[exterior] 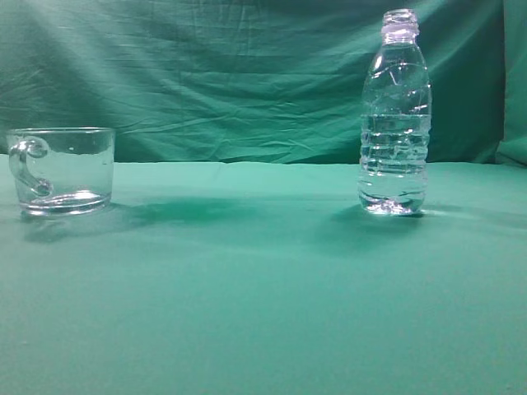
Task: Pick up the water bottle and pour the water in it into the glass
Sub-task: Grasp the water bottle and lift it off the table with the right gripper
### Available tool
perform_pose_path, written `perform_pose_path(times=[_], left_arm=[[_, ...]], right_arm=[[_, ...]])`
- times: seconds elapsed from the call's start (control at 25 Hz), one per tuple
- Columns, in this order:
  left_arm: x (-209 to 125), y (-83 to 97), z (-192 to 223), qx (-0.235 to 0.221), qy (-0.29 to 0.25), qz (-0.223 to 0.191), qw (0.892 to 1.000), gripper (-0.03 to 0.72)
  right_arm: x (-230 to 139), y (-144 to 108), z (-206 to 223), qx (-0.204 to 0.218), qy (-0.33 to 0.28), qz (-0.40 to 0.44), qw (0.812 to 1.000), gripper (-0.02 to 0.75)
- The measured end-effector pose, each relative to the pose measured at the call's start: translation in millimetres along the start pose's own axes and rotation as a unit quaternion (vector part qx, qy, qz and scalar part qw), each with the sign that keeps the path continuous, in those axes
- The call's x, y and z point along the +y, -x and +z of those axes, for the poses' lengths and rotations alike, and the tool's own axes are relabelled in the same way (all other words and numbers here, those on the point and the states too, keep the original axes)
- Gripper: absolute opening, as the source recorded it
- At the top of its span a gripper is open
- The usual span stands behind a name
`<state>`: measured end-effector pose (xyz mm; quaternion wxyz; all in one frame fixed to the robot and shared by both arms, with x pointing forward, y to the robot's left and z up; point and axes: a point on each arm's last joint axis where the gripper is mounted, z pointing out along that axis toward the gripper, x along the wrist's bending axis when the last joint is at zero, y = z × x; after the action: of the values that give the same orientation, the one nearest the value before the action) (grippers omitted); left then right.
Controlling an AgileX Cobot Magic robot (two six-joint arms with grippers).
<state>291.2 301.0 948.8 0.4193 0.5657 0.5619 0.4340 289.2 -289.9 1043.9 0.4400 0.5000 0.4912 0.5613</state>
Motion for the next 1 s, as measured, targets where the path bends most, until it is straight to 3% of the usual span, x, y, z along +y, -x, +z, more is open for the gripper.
perform_pose_path(times=[0.28,0.52,0.72,0.76,0.8,1.0], left_arm=[[0.0,0.0,0.0,0.0,0.0,0.0,1.0,0.0],[0.0,0.0,0.0,0.0,0.0,0.0,1.0,0.0],[0.0,0.0,0.0,0.0,0.0,0.0,1.0,0.0],[0.0,0.0,0.0,0.0,0.0,0.0,1.0,0.0],[0.0,0.0,0.0,0.0,0.0,0.0,1.0,0.0],[0.0,0.0,0.0,0.0,0.0,0.0,1.0,0.0]], right_arm=[[20.2,-2.5,30.0,0.003,-0.071,0.008,0.997,0.0],[9.3,-12.4,54.6,0.058,-0.125,-0.01,0.99,0.0],[3.7,-18.2,76.6,0.069,-0.128,-0.021,0.989,0.0],[2.5,-18.8,80.7,0.068,-0.128,-0.021,0.989,0.047],[1.0,-19.3,85.4,0.066,-0.128,-0.022,0.989,0.047],[-12.8,-24.1,107.8,0.063,-0.147,-0.03,0.987,0.297]])
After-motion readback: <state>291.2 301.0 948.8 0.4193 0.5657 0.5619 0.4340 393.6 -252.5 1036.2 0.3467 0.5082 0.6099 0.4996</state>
